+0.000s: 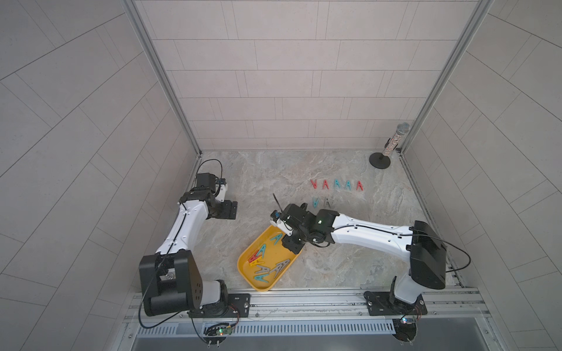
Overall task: Take the clothespins out of the storage box
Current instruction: Pick up the clothespin from the storage box.
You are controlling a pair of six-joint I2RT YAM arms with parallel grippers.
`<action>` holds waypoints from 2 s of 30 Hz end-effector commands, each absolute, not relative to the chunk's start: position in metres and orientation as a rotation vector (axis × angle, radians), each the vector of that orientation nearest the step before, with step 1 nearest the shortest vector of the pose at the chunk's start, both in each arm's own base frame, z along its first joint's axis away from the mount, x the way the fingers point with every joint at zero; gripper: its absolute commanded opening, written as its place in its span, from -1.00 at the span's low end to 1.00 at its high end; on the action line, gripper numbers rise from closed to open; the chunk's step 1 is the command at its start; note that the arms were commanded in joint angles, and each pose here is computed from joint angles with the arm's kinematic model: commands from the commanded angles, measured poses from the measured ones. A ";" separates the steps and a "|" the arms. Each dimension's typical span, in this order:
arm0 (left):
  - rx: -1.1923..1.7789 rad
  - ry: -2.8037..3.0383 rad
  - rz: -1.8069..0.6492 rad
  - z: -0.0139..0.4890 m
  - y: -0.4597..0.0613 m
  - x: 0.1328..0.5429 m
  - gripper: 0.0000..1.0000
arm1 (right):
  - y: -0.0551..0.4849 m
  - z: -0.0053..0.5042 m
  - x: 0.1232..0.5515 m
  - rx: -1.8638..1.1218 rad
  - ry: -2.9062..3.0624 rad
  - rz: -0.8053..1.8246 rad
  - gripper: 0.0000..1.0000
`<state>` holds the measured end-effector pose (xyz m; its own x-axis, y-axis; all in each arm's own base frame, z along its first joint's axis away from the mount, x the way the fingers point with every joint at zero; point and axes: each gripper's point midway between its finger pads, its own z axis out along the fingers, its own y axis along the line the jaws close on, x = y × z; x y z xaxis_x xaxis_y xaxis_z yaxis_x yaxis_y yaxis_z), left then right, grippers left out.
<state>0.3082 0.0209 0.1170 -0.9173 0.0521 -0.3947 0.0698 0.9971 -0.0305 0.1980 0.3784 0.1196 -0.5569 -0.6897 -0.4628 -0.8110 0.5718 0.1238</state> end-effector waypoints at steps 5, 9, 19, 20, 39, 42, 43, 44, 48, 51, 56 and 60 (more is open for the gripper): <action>0.062 2.746 -0.036 0.113 0.025 0.306 0.90 | 0.402 0.097 0.202 -1.354 2.414 0.330 -0.22; 0.059 2.744 -0.035 0.114 0.026 0.306 0.90 | 0.405 0.095 0.215 -1.267 2.492 0.242 -0.30; -0.053 2.731 0.096 0.119 0.045 0.310 0.91 | 0.409 0.064 0.219 -0.913 2.718 0.224 -0.25; -0.069 2.733 0.115 0.119 0.049 0.311 0.91 | 0.409 0.063 0.222 -0.883 2.722 0.212 -0.25; -0.109 2.710 0.117 0.122 0.056 0.310 0.91 | 0.411 0.043 0.246 -0.633 2.813 0.256 -0.18; -0.103 2.706 0.110 0.123 0.055 0.310 0.91 | 0.411 0.040 0.246 -0.631 2.820 0.254 -0.19; -0.102 2.706 0.107 0.123 0.055 0.310 0.91 | 0.411 0.038 0.246 -0.631 2.825 0.254 -0.19; -0.103 2.705 0.106 0.124 0.055 0.310 0.91 | 0.411 0.038 0.246 -0.629 2.825 0.252 -0.19; -0.097 2.701 0.098 0.125 0.053 0.310 0.91 | 0.408 0.032 0.246 -0.622 2.836 0.231 -0.20; -0.095 2.699 0.095 0.125 0.053 0.310 0.91 | 0.405 0.029 0.247 -0.616 2.843 0.219 -0.23; -0.093 2.694 0.097 0.126 0.053 0.310 0.91 | 0.402 0.028 0.247 -0.611 2.845 0.206 -0.30; -0.091 2.693 0.095 0.126 0.053 0.310 0.91 | 0.400 0.031 0.248 -0.604 2.835 0.201 -0.45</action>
